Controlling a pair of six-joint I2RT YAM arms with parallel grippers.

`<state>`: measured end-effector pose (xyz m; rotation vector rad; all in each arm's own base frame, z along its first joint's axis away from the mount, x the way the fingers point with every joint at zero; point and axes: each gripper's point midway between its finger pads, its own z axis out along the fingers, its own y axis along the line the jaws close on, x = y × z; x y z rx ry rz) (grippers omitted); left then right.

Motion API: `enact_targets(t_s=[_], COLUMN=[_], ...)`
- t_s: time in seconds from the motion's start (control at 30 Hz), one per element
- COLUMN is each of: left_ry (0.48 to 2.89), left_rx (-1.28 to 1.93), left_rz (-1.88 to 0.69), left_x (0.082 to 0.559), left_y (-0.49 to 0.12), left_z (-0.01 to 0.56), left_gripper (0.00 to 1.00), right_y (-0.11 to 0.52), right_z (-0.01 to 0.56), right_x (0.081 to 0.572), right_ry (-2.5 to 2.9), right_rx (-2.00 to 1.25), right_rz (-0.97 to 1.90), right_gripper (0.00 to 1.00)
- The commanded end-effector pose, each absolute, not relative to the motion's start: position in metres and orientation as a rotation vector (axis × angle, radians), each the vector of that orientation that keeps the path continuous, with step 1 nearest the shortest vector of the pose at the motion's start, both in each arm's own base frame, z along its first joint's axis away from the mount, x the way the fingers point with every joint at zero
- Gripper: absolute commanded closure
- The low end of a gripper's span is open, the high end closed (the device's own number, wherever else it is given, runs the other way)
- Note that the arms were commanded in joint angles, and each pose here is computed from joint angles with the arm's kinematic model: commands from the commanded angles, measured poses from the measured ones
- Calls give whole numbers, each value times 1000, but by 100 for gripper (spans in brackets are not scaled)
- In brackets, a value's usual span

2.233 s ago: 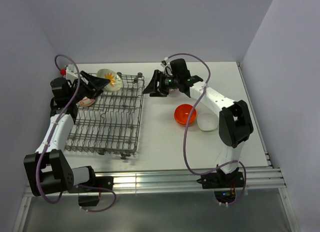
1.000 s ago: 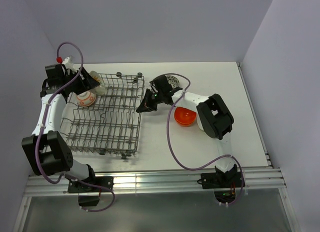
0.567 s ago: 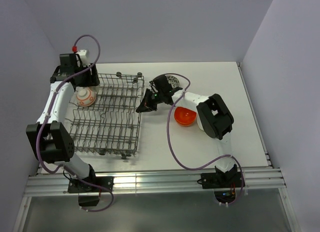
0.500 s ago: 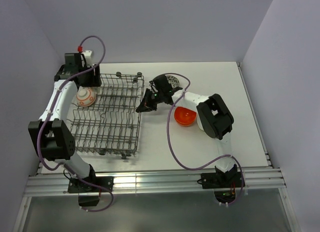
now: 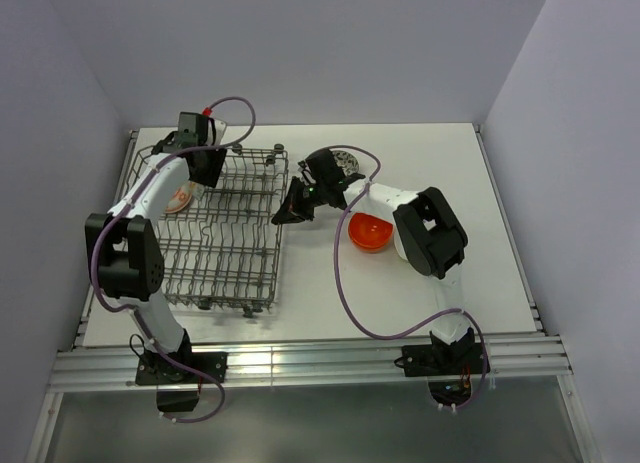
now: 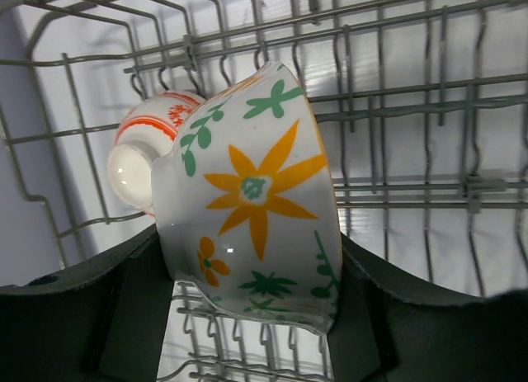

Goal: Load the bowls into the dish rack

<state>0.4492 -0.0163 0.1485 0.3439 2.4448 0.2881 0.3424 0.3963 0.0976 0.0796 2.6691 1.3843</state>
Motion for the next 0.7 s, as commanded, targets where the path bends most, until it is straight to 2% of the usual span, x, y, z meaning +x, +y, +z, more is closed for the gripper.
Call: enact_targets(t_s=[0.0, 0.67], left_ry=[2352, 2367], left_rx=[357, 435], left_rz=[471, 590], left_x=[465, 482], left_y=[-2, -3], left_z=[168, 120], left_gripper=[100, 100], right_y=[400, 398], right_z=[111, 109], right_x=[346, 344], right_ry=[2623, 2636], right_rx=[-21, -36], right_rz=[1416, 1402], right_gripper=[100, 100])
